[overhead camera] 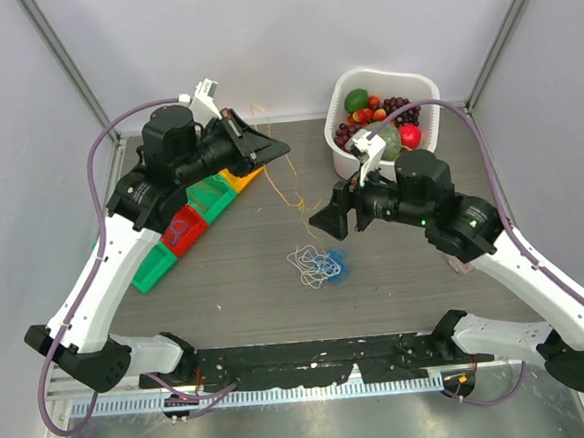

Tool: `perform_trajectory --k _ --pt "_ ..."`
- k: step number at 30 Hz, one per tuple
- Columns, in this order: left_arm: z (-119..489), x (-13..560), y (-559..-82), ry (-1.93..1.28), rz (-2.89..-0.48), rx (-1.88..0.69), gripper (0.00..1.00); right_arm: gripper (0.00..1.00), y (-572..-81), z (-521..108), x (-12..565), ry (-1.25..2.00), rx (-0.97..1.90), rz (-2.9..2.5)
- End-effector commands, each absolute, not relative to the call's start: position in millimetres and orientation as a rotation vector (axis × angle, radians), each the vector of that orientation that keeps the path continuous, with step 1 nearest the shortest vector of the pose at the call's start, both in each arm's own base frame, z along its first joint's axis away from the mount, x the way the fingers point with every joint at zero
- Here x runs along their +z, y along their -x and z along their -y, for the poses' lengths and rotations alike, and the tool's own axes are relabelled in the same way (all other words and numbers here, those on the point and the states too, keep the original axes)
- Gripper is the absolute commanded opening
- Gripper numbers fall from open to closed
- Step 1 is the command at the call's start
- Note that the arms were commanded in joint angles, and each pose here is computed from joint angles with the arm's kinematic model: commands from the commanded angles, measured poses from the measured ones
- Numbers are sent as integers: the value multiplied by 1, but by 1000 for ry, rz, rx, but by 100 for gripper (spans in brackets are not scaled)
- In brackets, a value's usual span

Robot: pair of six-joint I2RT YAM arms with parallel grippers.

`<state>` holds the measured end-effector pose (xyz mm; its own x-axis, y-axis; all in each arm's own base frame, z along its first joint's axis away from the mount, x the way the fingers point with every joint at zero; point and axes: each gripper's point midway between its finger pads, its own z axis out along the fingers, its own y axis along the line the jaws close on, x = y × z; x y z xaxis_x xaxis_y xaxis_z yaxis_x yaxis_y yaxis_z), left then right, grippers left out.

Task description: Untangle the cables

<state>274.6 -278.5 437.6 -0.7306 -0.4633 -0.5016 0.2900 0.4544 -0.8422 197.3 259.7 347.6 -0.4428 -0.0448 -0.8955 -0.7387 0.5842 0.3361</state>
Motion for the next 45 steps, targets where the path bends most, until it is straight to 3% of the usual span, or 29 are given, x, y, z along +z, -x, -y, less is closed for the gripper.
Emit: perform_trajectory --k 1,8,12,16,18,20,24,28,37,40,44,45 --pt "283 480 -251 161 -1915 -1578 0 77 -208 -284 370 739 913 -1691" --pt "286 483 -246 157 -1922 -1626 0 76 -238 -294 363 752 775 -1662" --pt "287 488 -245 149 -1907 -1649 0 64 -248 -300 361 709 777 -1641" --pt "285 496 -242 138 -1880 -1666 0 34 -264 -295 364 591 732 -1649" --pt "285 510 -239 109 -1813 -1700 0 2 -266 -295 368 565 737 -1661" --pt "283 529 -236 87 -1734 -1736 0 1 -272 -288 384 479 722 -1666" --pt "277 569 -229 29 -1556 -1789 0 1 -260 -263 497 302 807 -1490" --pt "275 576 -232 14 -1509 -1761 0 1 -242 -263 552 247 953 -1428" --pt "258 498 -248 87 -1675 -1482 0 1 -256 -235 510 146 784 -1553" --pt "253 475 -245 114 -1716 -1454 11 1 -255 -228 496 181 721 -1590" --pt "247 456 -236 117 -1794 -1410 58 1 -252 -223 480 232 665 -1622" --pt "244 452 -235 108 -1815 -1372 63 1 -253 -222 478 248 647 -1626"
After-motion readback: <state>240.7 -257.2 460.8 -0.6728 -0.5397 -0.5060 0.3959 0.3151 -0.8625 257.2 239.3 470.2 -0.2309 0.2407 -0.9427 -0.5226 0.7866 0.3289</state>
